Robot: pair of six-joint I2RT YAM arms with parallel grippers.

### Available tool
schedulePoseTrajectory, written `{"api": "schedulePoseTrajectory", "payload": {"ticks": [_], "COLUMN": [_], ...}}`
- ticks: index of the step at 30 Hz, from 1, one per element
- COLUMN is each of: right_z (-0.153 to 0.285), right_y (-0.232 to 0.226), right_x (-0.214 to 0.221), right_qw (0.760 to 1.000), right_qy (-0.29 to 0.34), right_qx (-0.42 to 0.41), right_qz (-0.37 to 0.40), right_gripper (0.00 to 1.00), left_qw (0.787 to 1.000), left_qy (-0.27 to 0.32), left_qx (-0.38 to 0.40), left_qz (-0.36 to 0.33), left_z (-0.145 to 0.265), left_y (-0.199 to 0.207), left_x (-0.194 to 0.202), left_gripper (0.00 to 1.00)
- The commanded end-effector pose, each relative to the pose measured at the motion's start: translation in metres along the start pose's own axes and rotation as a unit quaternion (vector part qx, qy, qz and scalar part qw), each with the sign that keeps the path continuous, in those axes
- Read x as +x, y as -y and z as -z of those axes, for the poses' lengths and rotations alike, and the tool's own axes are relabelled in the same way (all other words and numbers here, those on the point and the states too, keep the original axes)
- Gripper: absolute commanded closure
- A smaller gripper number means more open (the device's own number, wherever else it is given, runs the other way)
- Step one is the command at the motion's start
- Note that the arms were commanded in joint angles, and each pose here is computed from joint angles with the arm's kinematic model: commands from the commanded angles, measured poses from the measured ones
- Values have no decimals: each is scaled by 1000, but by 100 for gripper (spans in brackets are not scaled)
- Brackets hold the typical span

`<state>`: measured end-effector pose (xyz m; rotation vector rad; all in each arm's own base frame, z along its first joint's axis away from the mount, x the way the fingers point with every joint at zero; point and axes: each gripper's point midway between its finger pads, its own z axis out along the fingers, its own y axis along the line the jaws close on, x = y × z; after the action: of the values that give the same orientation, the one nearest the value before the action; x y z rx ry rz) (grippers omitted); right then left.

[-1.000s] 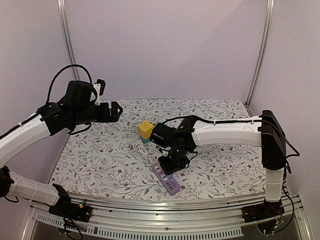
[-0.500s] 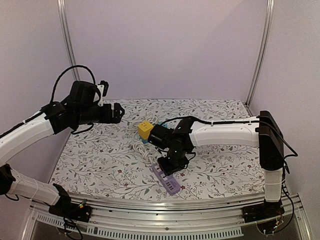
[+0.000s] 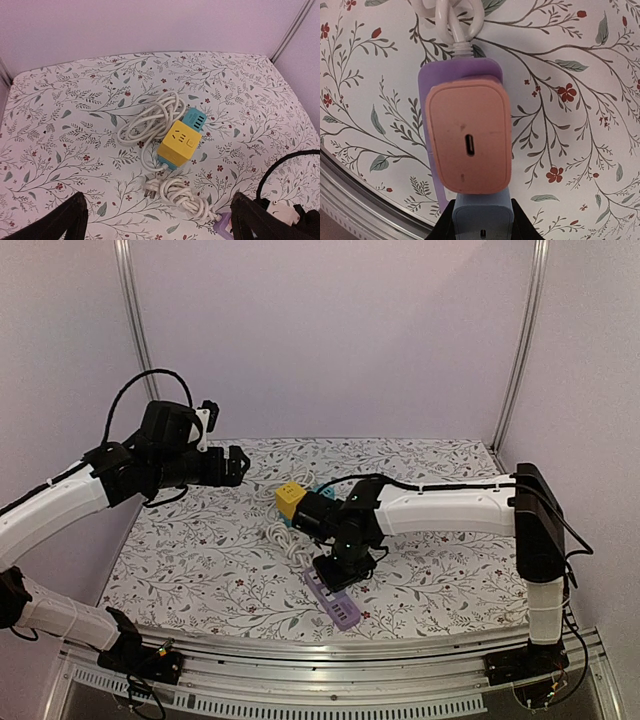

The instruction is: Insert the plug

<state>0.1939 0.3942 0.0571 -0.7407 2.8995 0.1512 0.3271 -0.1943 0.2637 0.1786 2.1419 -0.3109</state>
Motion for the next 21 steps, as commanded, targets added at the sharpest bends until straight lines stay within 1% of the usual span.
{"api": "schedulePoseTrajectory", "payload": {"ticks": [1, 3, 6, 8, 10, 13, 18, 21], "right_z": [-58, -49, -26, -8, 10, 36, 68, 85], "right_y": [36, 32, 21, 12, 3, -8, -13, -10], "right_x": [41, 31, 9, -7, -22, -42, -60, -68], "right_qw": [992, 994, 997, 999, 999, 998, 996, 994], "right_qy": [-88, -72, -35, -8, 16, 51, 93, 112], "right_qx": [93, 87, 69, 53, 39, 22, 9, 12], "right_qz": [-2, 0, 3, 7, 11, 10, 1, -8], "right_gripper": [100, 96, 82, 75, 64, 56, 37, 30], "left_qw": [1000, 1000, 1000, 1000, 1000, 1000, 1000, 1000], "left_qy": [9, 6, 3, 2, 2, 3, 2, 0], "left_qx": [-5, -8, -11, -11, -11, -10, -8, -13], "left_qz": [-4, -4, -5, -7, -9, -12, -14, -13], "left_z": [0, 0, 0, 0, 1, 1, 2, 3], "left_y": [0, -1, -1, -1, 0, 0, 1, -1], "left_x": [-10, -10, -12, -13, -14, -15, -16, -16], "left_gripper": [0, 0, 1, 1, 1, 1, 0, 0]}}
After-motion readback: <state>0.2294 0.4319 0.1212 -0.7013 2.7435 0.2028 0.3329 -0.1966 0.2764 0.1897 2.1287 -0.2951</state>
